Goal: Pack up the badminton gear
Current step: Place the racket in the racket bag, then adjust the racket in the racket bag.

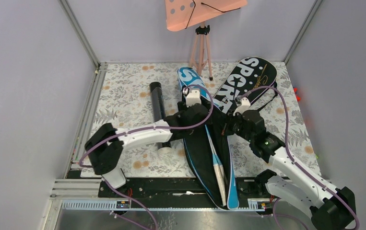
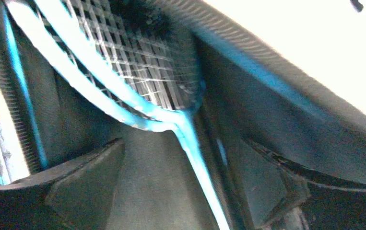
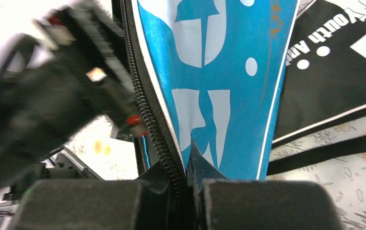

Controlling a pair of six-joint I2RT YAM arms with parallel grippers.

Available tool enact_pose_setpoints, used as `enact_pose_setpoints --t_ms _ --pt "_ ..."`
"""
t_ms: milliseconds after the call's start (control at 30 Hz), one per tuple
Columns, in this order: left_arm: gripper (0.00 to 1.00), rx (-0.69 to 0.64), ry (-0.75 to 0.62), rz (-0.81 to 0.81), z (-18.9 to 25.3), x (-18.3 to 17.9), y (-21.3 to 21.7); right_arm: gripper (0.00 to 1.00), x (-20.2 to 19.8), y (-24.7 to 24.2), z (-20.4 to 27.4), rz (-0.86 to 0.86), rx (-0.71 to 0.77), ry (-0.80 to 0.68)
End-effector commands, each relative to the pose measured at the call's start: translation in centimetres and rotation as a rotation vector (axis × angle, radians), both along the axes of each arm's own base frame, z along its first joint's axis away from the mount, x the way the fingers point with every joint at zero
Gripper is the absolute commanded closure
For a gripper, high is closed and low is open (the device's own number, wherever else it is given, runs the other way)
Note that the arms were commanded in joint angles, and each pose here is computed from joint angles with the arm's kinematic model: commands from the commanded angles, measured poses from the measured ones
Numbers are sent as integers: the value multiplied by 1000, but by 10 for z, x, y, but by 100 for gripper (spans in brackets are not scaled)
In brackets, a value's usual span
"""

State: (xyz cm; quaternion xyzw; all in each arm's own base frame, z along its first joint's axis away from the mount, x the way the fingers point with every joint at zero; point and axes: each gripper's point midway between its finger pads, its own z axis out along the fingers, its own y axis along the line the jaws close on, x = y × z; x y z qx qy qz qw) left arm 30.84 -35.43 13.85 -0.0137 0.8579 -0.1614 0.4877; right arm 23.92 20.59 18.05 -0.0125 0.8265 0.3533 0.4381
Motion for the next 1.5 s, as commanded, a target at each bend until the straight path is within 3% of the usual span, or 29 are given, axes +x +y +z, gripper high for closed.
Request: enact_pose_setpoints --t_ms 0,200,333,467,533,600,667,767,933,1100,1267,1467 --pt "2 -115 -164 -327 121 -32 -34 100 9 -4 22 32 -60 -56" --pt "1 -25 -338 -606 180 -69 -16 100 20 -9 37 66 -94 -91" --pt "1 115 -497 -631 209 -71 16 100 15 -4 48 145 -89 -127" --pt "1 365 -679 -529 242 -48 65 100 -2 13 60 309 -54 -168" --pt "1 443 -791 -557 266 -43 80 100 -8 21 62 377 -41 -171" --pt "1 508 -881 -662 284 -49 89 100 -12 29 63 449 -31 -172" --pt "1 662 -927 -855 274 -61 93 100 -15 36 64 517 -24 -177" --pt "1 902 -867 -1072 233 -72 110 100 -20 44 68 611 -15 -195" --pt "1 1153 -702 -1180 186 -68 148 100 -19 51 74 719 -54 -211" --pt "1 1247 -603 -1287 160 -76 179 100 -21 60 76 871 -60 -245" --pt "1 1321 -550 -1214 161 -55 207 100 -33 64 71 1034 -40 -252" --pt "1 1333 -463 -1224 144 -31 230 100 -35 68 74 1087 -8 -248"
